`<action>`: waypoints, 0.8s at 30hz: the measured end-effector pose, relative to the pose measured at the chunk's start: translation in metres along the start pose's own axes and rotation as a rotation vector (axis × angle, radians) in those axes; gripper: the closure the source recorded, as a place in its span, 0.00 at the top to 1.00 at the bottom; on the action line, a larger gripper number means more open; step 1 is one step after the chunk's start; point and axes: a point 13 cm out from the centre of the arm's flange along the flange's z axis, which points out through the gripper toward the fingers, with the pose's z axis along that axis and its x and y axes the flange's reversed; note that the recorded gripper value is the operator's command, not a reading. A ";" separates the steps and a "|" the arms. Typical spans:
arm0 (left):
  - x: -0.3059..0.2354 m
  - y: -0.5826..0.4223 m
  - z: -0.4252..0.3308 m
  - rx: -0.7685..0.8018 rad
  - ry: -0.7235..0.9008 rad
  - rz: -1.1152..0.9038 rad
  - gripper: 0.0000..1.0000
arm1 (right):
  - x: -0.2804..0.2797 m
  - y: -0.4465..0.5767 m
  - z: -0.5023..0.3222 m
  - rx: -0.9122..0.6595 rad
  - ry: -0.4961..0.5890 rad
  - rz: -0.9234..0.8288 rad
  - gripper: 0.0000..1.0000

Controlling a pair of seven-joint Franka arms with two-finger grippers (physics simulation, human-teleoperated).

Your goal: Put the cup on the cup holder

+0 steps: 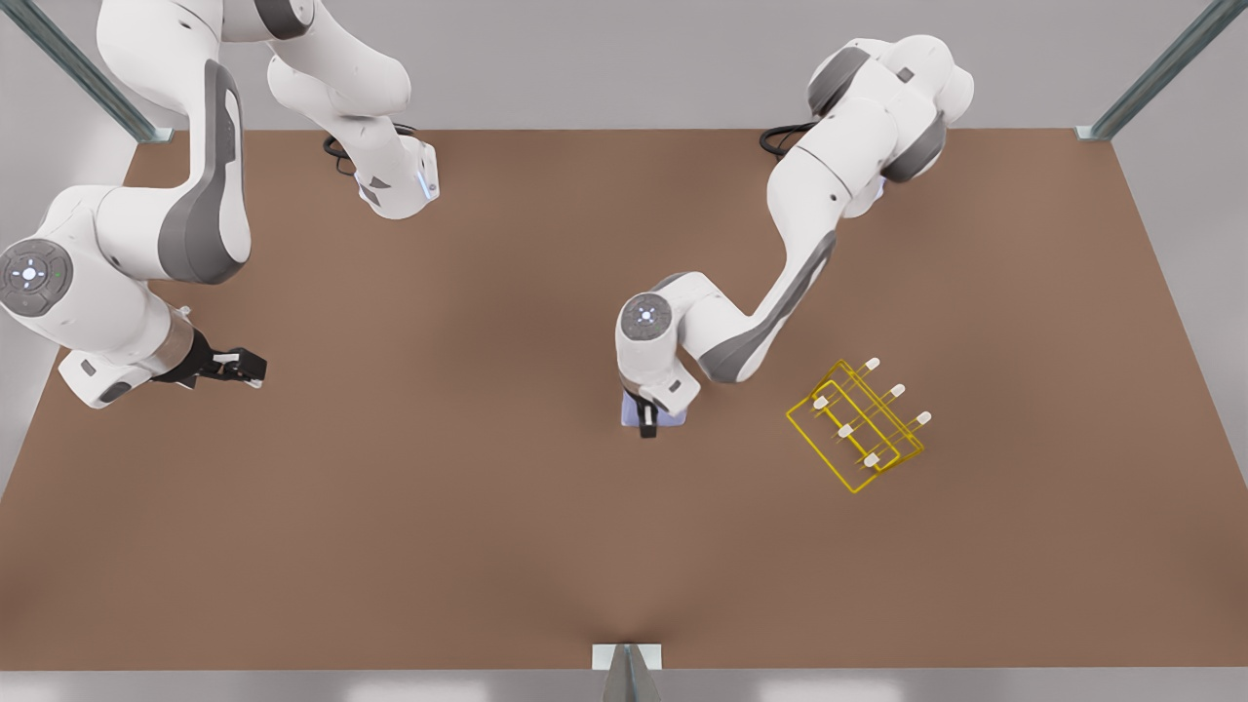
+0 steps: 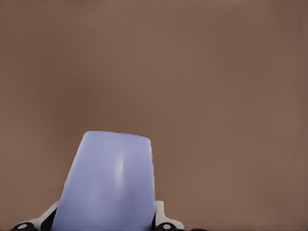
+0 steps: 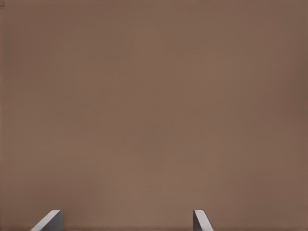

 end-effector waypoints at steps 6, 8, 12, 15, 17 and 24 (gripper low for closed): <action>-0.056 0.013 -0.024 0.053 -0.408 0.157 0.74 | 0.000 0.004 0.000 0.000 0.001 -0.008 1.00; -0.088 0.017 -0.038 0.055 -0.591 0.184 0.74 | -0.001 0.004 0.001 -0.001 0.001 -0.008 1.00; -0.163 0.012 -0.061 0.044 -0.948 0.172 0.74 | -0.002 0.003 0.001 -0.001 -0.004 -0.007 1.00; -0.218 0.003 -0.066 0.032 -1.211 0.122 0.75 | -0.003 0.004 0.001 0.000 -0.007 -0.007 1.00; -0.246 -0.001 -0.066 0.005 -1.318 0.097 0.75 | -0.003 0.004 0.002 -0.001 -0.008 -0.007 1.00; -0.317 -0.027 -0.068 -0.051 -1.494 0.056 0.75 | -0.004 0.005 0.002 -0.009 -0.012 -0.006 1.00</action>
